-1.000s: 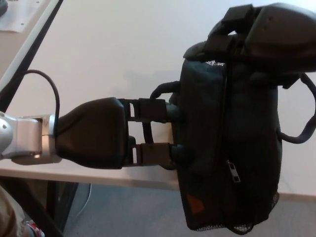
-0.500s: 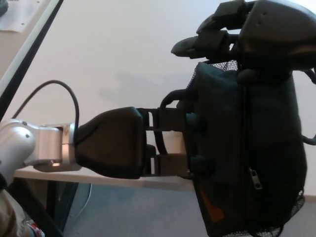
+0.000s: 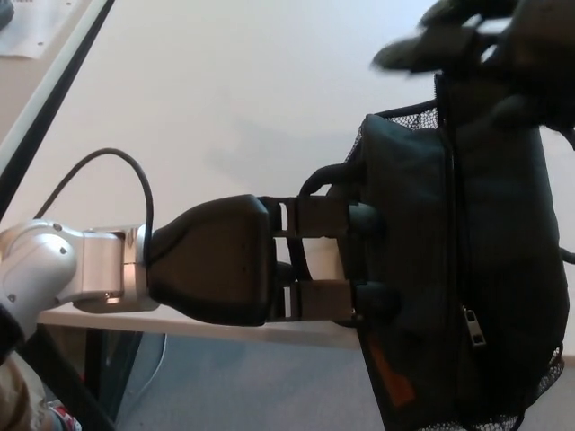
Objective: A lunch bag is kept on the middle of the desk and the robot uses both its hands to grab the opening of the bag from the left and right and moves its hands away from each other to spread the bag open
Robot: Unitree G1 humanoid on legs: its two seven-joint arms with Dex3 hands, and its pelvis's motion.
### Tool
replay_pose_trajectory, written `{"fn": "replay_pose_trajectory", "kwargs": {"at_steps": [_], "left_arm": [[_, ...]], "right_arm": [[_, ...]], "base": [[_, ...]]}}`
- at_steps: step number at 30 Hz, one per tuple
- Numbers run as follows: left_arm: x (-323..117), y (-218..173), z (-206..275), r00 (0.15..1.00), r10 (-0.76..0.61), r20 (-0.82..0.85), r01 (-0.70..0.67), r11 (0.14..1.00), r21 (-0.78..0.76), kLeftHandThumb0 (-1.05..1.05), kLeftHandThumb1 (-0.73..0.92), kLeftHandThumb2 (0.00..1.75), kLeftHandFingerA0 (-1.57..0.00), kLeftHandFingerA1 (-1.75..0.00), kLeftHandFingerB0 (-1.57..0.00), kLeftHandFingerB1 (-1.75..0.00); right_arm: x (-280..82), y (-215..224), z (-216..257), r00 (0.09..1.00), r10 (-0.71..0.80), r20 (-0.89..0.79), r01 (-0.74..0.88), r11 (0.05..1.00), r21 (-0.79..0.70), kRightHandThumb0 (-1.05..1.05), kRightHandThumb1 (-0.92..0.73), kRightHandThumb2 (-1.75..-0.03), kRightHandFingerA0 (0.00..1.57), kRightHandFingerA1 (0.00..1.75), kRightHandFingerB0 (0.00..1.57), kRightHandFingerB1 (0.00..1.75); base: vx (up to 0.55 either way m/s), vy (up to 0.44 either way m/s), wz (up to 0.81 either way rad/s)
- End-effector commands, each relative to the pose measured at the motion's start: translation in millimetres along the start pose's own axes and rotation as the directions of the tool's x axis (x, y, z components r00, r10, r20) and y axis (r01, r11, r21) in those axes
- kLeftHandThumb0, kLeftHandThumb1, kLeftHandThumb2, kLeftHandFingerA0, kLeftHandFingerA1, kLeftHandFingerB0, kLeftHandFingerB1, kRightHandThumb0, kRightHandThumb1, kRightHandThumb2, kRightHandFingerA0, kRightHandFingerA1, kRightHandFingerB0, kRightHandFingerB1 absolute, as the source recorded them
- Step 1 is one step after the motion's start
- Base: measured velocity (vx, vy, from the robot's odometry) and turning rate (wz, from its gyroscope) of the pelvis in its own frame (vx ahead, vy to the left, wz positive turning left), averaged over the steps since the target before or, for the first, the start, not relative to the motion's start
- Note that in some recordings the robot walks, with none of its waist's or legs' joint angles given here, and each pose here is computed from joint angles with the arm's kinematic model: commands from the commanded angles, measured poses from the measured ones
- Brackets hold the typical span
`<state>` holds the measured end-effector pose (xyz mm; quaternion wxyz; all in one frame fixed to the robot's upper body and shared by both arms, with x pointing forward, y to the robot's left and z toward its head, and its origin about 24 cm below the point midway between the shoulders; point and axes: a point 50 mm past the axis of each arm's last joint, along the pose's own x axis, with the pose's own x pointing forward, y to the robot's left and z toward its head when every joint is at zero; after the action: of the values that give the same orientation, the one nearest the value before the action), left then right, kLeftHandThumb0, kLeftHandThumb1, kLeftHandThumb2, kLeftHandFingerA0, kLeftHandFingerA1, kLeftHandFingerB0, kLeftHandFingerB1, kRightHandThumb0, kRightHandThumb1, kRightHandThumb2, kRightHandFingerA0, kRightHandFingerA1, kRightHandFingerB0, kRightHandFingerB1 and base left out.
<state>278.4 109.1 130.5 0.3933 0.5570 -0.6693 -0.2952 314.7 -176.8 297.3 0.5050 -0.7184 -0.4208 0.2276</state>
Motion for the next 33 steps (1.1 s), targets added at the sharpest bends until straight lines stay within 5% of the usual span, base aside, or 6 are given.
{"fn": "replay_pose_trajectory", "kwargs": {"at_steps": [1,4,8,31,32,33], "left_arm": [[-7.4,-2.8,1.7,0.999,-0.035,-0.016,0.036,0.999,0.015,-0.10,0.27,0.83,-0.24,-0.57,-0.17,-0.52],[-8.1,-3.8,1.8,0.999,-0.028,-0.018,0.028,1.000,0.014,-0.16,0.43,0.59,-0.34,-0.46,-0.28,-0.35],[-11.4,-1.9,2.3,0.999,-0.044,-0.025,0.044,0.999,0.012,-0.08,0.29,0.85,-0.23,-0.57,-0.18,-0.52],[-10.1,-2.7,4.9,0.999,-0.026,-0.041,0.027,1.000,0.003,-0.12,0.29,0.84,-0.25,-0.57,-0.17,-0.52],[-8.9,-2.8,4.5,0.999,-0.028,-0.039,0.029,1.000,0.005,-0.13,0.44,0.60,-0.33,-0.46,-0.27,-0.34],[-8.1,-2.9,4.3,0.999,-0.028,-0.039,0.029,1.000,0.007,-0.09,0.29,0.85,-0.24,-0.57,-0.16,-0.52]], "right_arm": [[-21.3,-43.4,-13.7,0.993,-0.105,-0.062,0.102,0.994,-0.051,-0.13,-0.55,-0.58,0.34,0.37,0.24,0.30],[-45.6,-54.7,-19.6,0.988,-0.098,-0.120,0.089,0.993,-0.075,-0.13,-0.35,-0.86,0.24,0.55,0.11,0.48],[-61.0,-50.6,-18.5,0.987,-0.082,-0.141,0.075,0.996,-0.053,-0.11,-0.52,-0.57,0.36,0.38,0.23,0.30],[-90.0,28.2,-0.7,0.983,0.067,-0.172,-0.045,0.991,0.130,-0.08,-0.33,-0.85,0.29,0.56,0.16,0.50],[-89.0,29.7,0.0,0.982,0.075,-0.172,-0.053,0.990,0.132,-0.09,-0.33,-0.85,0.27,0.56,0.14,0.49],[-87.9,30.9,0.5,0.982,0.078,-0.170,-0.055,0.990,0.132,-0.09,-0.33,-0.85,0.28,0.56,0.14,0.50]], "base": [[0.00,0.000,0.00],[0.00,0.000,0.00],[0.00,0.000,0.00],[0.00,0.000,0.00],[0.00,0.000,0.00],[0.00,0.000,0.00]]}}
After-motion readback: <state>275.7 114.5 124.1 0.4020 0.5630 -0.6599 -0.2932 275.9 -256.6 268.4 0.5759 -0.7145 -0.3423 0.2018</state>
